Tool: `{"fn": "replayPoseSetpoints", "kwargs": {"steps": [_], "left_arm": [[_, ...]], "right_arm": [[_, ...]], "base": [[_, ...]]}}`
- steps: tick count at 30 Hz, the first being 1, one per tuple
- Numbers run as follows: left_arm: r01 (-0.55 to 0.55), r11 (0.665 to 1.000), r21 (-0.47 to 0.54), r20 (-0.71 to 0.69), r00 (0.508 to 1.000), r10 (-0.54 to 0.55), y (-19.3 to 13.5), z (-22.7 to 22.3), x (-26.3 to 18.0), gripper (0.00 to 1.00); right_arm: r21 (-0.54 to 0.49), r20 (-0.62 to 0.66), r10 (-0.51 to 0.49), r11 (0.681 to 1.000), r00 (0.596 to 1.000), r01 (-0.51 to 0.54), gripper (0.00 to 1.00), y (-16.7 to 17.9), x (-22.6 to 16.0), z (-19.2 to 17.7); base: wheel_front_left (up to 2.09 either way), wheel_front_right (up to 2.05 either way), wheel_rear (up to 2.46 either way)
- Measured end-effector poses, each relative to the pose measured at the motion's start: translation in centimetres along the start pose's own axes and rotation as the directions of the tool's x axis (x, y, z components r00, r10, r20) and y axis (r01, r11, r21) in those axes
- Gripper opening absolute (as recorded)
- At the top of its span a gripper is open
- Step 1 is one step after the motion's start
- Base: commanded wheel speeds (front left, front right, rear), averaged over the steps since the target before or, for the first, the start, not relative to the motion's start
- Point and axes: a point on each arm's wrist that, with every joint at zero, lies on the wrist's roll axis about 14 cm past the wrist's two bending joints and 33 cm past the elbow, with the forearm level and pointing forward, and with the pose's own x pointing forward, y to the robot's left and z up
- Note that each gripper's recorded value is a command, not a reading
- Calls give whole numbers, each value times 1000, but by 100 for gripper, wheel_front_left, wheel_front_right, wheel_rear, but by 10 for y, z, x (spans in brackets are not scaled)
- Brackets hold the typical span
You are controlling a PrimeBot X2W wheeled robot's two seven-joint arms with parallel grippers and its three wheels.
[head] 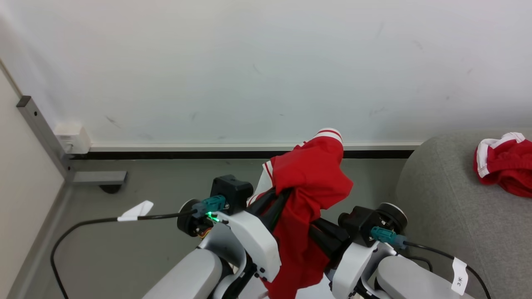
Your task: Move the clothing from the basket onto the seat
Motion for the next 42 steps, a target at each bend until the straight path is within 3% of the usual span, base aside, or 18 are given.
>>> {"fn": "replayPoseSetpoints", "kwargs": {"steps": [1,3,5,6,7,31,42], "left_arm": [[-1,1000,0,0,1000,1,0,-1,1,6],[-4,1000,-2,-1,1000,4,0,-2,3,29],[2,1000,-3,-1,1000,-2,-2,-3,5,44],[7,1000,-3,-1,1000,-7,-3,-3,5,60],[12,1000,-3,-2,1000,-12,-5,-3,6,100],[93,996,-11,-2,996,-93,-32,-10,24,100],[167,986,-27,-7,986,-167,-55,-15,36,100]], "right_arm": [[4,4,-3,1000,1000,3,0,0,-1,1],[1,20,-13,1000,1000,13,0,-3,-3,5],[0,30,-32,1000,999,32,0,-9,-6,8],[0,32,-41,999,999,41,0,-11,-8,7],[1,35,-51,999,998,51,0,-14,-10,8],[0,123,-253,967,960,255,0,-69,-57,28],[-22,179,-365,927,914,375,0,-103,-91,47]], "base": [[0,0,0],[0,0,0],[0,0,0],[0,0,0],[0,0,0],[0,0,0],[0,0,0]]}}
